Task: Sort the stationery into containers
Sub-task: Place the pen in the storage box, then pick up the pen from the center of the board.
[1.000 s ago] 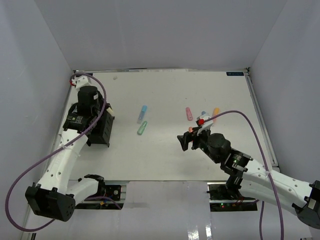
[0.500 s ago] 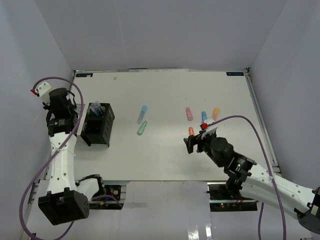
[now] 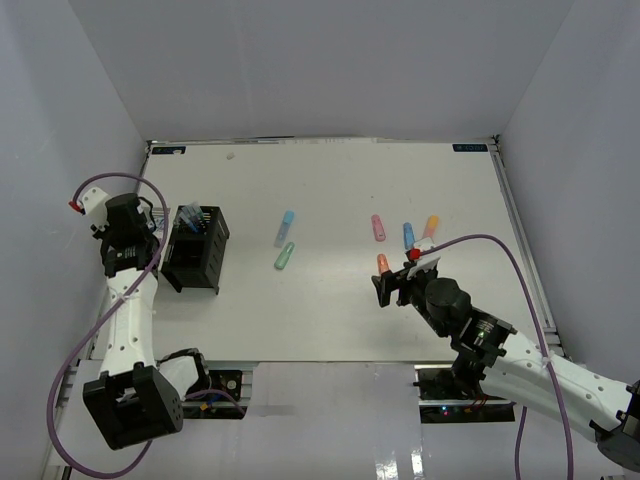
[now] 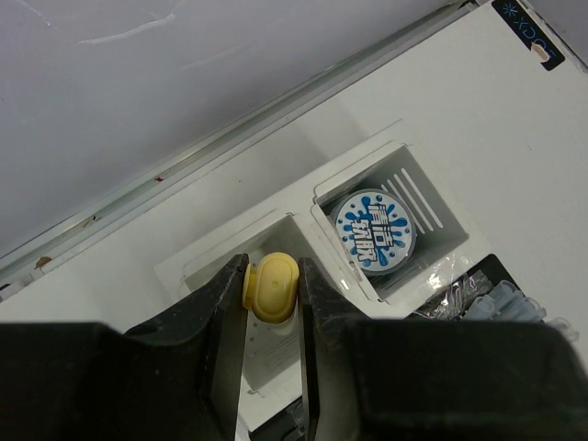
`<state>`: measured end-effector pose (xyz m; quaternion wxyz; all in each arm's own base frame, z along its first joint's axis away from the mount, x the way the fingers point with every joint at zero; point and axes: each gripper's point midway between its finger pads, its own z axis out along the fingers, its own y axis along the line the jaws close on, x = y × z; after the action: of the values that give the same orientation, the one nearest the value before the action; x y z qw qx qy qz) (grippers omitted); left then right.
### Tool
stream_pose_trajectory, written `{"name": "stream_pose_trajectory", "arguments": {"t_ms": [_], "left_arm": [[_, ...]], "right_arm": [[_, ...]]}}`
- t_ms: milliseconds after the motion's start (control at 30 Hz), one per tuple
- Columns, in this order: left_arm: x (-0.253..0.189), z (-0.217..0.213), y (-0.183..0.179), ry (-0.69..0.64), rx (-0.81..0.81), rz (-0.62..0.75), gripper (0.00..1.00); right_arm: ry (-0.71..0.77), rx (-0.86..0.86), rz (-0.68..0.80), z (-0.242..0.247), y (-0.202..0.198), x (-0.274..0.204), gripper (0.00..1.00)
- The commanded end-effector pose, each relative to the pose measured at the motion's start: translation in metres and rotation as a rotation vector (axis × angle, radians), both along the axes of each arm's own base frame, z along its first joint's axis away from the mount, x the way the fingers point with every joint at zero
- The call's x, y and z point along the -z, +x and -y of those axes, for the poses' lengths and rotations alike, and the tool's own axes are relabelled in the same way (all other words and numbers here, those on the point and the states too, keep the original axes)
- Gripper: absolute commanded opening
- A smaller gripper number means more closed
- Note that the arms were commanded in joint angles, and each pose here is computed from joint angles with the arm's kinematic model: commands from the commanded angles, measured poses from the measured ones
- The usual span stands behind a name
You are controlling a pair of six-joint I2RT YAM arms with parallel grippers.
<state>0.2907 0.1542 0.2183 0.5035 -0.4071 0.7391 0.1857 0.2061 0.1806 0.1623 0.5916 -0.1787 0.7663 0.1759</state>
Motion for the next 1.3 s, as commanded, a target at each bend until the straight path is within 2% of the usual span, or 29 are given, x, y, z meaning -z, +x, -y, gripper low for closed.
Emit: {"name": "stream_pose_trajectory", "arguments": {"t_ms": [0,133,300,500,533,667,700,733,867,900,967,1100,1267], "left_arm": [[-0.002,-0.005,-0.002,0.007,-0.034,0.047,0.11],[0.011,-0.004,-0.001,-0.011,-0.029,0.031,0.25],[0.015,-0.003,0.0,-0.023,-0.02,0.016,0.54],[0.005,0.005,0.004,-0.041,0.024,0.055,0.69],[0.0,0.007,0.005,-0.044,0.038,0.07,0.74],[-0.023,0.031,0.017,-0.087,0.18,0.145,0.87],[-0.032,0.044,0.023,-0.11,0.256,0.17,0.9],[-0.038,0.051,0.026,-0.121,0.297,0.186,0.96],[-0.059,0.101,0.039,-0.19,0.549,0.234,0.98],[-0.066,0.129,0.043,-0.222,0.676,0.249,0.98],[-0.07,0.161,0.044,-0.246,0.814,0.248,0.98],[-0.06,0.258,0.034,-0.302,1.134,0.186,0.98],[-0.028,0.325,0.011,-0.331,1.357,0.103,0.98]], "right_arm": [[0.013,0.033,0.026,0.005,0.004,-0.004,0.9],[0.013,0.045,0.026,0.007,0.005,-0.004,0.9],[0.011,0.066,0.028,0.01,0.007,-0.003,0.9],[0.01,0.117,0.024,0.017,0.011,-0.002,0.9],[0.005,0.134,0.017,0.019,0.012,-0.001,0.9],[-0.018,0.232,-0.031,0.033,0.021,0.002,0.9],[-0.023,0.262,-0.059,0.038,0.026,0.004,0.9],[-0.021,0.276,-0.075,0.041,0.03,0.004,0.9],[0.0,0.363,-0.193,0.061,0.052,0.015,0.9],[0.009,0.409,-0.239,0.073,0.062,0.022,0.9],[0.007,0.456,-0.276,0.084,0.072,0.028,0.9],[-0.044,0.571,-0.38,0.109,0.1,0.05,0.91],[-0.032,0.624,-0.429,0.113,0.139,0.048,0.92]]}}
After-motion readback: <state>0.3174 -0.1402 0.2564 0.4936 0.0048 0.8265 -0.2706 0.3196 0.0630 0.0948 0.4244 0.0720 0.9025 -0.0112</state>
